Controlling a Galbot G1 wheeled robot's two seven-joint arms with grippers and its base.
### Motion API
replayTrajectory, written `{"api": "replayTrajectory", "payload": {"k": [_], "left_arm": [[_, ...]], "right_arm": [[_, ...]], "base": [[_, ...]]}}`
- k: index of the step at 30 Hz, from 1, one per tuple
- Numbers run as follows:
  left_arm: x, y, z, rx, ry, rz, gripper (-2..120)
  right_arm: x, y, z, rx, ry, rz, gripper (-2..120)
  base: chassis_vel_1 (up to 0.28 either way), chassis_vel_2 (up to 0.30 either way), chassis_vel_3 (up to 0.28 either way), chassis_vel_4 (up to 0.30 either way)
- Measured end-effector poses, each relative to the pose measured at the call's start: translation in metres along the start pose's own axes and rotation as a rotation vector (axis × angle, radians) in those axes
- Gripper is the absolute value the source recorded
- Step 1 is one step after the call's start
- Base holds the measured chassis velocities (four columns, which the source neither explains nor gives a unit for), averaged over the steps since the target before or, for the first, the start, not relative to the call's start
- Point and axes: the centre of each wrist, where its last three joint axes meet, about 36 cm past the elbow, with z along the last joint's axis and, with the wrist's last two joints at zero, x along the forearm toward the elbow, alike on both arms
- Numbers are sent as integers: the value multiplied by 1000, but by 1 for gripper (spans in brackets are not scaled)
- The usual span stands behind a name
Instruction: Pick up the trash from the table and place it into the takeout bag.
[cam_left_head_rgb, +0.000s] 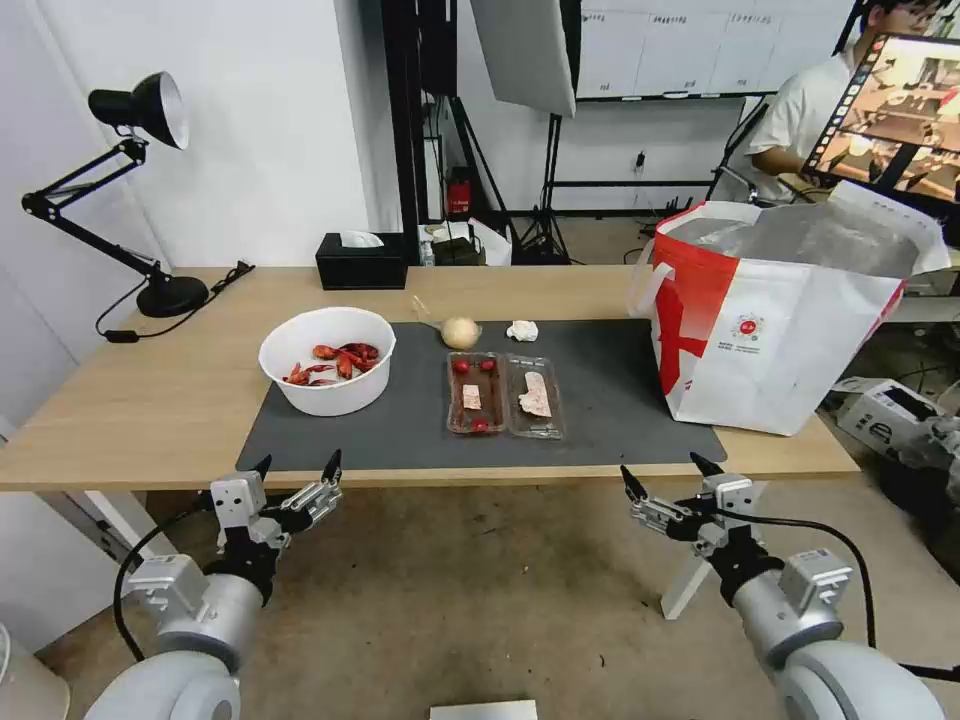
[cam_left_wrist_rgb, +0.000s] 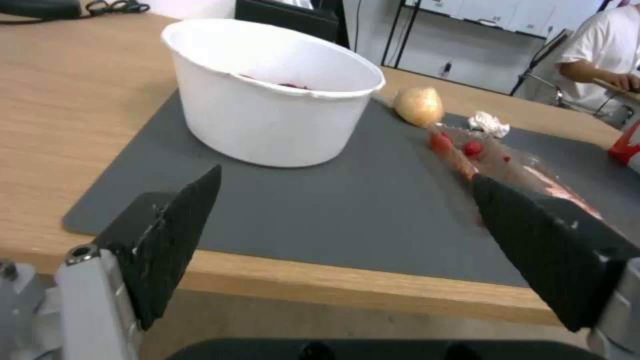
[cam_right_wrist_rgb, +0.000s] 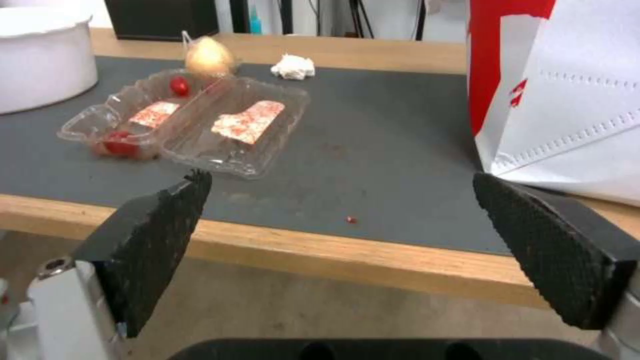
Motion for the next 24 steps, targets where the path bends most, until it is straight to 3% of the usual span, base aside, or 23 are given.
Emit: {"api": "replayTrajectory", "payload": {"k": [15,18,19,22,23,24], "left_arm": [[1,-5,-2,33,20,16,100],[1,-3,-2,27,28,10,100],[1,-3,-2,27,28,10,100],[-1,-1,-2,23,30,9,100],[-1,-1,-2,23,30,9,100],[-2,0,-1,22,29,9,100]], "right_arm": [[-5,3,-1,-123,-20,-7,100],[-10,9,-12,-332,-2,-22,100],[-10,9,-12,-332,-2,-22,100],[-18,17,-26,-574,18,-67,100],[-18,17,-26,-574,18,-67,100],[-21,19,-31,-659,26,-88,100]], "base": [[0,0,0,0],[0,0,0,0],[0,0,0,0],[0,0,0,0],[0,0,0,0],[0,0,0,0]]}}
